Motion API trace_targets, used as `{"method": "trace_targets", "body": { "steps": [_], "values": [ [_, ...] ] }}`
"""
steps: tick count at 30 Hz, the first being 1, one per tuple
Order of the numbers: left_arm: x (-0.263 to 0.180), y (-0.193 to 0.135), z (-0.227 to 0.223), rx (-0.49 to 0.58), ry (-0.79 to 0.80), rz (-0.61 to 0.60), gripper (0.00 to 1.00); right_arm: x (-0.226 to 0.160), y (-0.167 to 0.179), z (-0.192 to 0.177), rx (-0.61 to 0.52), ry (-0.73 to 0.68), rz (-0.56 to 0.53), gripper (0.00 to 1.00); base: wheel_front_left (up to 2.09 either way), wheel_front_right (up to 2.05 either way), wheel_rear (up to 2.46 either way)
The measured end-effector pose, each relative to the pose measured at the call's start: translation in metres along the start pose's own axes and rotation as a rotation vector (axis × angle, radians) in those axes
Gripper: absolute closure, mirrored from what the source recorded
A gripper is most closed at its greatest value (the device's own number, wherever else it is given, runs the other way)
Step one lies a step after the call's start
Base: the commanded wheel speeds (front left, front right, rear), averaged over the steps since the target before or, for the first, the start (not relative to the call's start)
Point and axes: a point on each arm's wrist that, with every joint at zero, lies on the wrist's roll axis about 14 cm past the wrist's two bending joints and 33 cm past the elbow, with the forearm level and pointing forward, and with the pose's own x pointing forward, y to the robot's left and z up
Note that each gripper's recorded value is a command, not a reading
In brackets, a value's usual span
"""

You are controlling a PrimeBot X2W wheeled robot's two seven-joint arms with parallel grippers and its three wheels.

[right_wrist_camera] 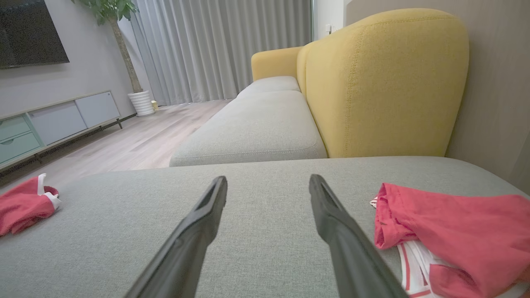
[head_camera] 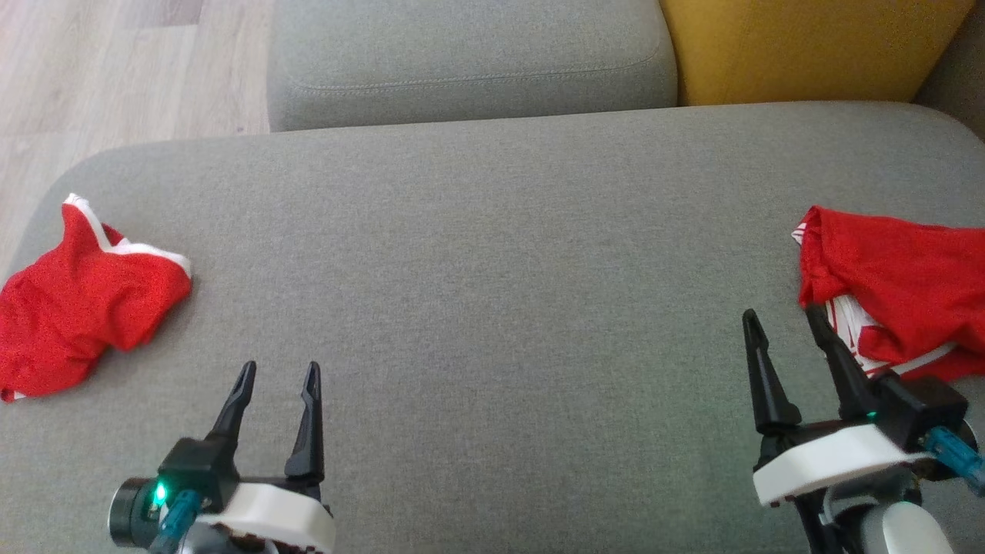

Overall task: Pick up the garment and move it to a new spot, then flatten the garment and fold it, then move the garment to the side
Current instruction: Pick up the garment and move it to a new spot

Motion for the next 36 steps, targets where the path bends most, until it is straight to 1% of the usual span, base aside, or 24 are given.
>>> {"method": "trace_targets", "body": {
  "steps": [10,18,23,31,36],
  "values": [
    [-0.002,0.005,-0.001,0.003,0.001,0.017,0.0,0.003,-0.001,-0.002,-0.001,0.009,-0.001,0.0,0.0,0.0,0.0],
    [-0.005,0.023,0.01,0.007,-0.04,0.079,0.0,0.01,0.014,-0.007,-0.014,0.032,0.051,0.0,0.0,0.0,0.0],
    [-0.022,0.044,0.012,0.003,-0.048,0.163,0.0,0.018,0.04,-0.01,-0.017,0.044,0.134,0.0,0.0,0.0,0.0],
    [-0.058,0.084,0.018,0.005,-0.07,0.324,0.0,0.034,0.095,-0.008,-0.023,0.049,0.305,0.0,0.0,0.0,0.0],
    [-0.077,0.101,0.021,0.012,-0.078,0.397,0.0,0.038,0.12,-0.009,-0.025,0.053,0.379,0.0,0.0,0.0,0.0]
  ]
}}
